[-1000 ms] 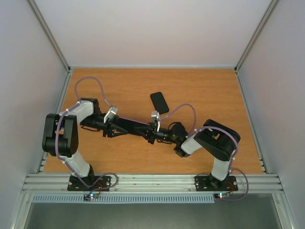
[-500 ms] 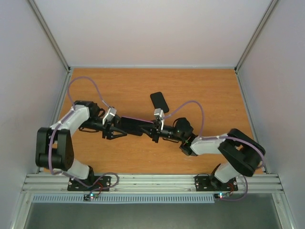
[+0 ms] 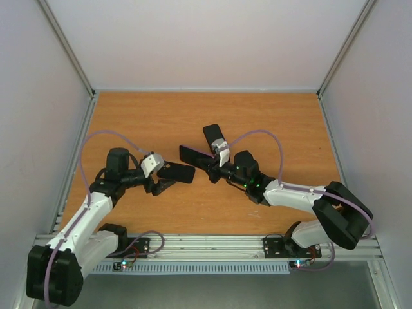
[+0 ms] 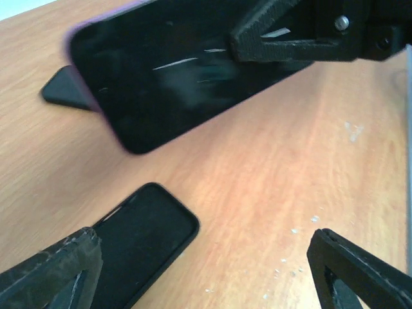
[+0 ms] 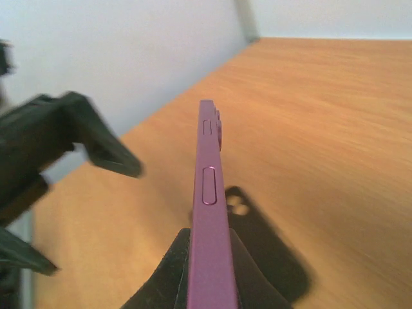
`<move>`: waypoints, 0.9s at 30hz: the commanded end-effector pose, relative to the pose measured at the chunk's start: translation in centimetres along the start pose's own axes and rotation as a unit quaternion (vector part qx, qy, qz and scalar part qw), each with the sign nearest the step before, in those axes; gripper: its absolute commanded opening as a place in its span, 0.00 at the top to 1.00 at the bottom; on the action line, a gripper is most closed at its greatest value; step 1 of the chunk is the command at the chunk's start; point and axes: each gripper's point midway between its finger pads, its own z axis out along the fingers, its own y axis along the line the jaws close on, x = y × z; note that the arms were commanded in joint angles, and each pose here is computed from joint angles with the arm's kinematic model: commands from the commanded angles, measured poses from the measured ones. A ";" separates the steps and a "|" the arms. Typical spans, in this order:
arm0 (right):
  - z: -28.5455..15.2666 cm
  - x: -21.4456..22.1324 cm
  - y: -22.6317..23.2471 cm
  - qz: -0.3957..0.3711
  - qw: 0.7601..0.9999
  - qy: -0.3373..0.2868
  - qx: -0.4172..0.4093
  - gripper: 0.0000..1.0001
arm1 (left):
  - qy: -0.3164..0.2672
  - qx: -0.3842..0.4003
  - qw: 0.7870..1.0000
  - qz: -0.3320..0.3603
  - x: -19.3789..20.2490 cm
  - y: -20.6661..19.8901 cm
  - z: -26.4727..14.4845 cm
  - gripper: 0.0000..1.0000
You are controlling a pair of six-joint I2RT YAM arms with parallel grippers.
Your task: Put the phone into the phone case
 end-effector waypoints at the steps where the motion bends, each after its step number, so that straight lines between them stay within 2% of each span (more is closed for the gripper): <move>1: 0.0 -1.9 -3.4 0.025 0.996 -0.027 0.087 0.99 | -0.046 -0.119 0.992 -0.017 -2.2 4.7 -0.8 0.10; 6: 0.6 -2.0 -3.4 0.086 0.994 -0.008 0.063 0.99 | -0.070 -0.224 0.971 -0.041 -2.6 8.8 -2.8 0.08; 10: 2.2 -1.3 -2.9 0.142 0.989 0.035 0.033 0.99 | -0.056 -0.280 0.955 -0.074 -1.7 11.5 -3.4 0.10; 18: 4.5 -0.7 -1.3 0.251 0.965 0.078 -0.024 0.99 | -0.026 -0.273 0.957 -0.092 0.2 13.0 -1.9 0.18; 27: 7.4 1.4 -1.8 0.311 0.942 0.123 -0.035 0.99 | -0.031 -0.261 0.959 -0.107 0.7 13.2 -1.1 0.20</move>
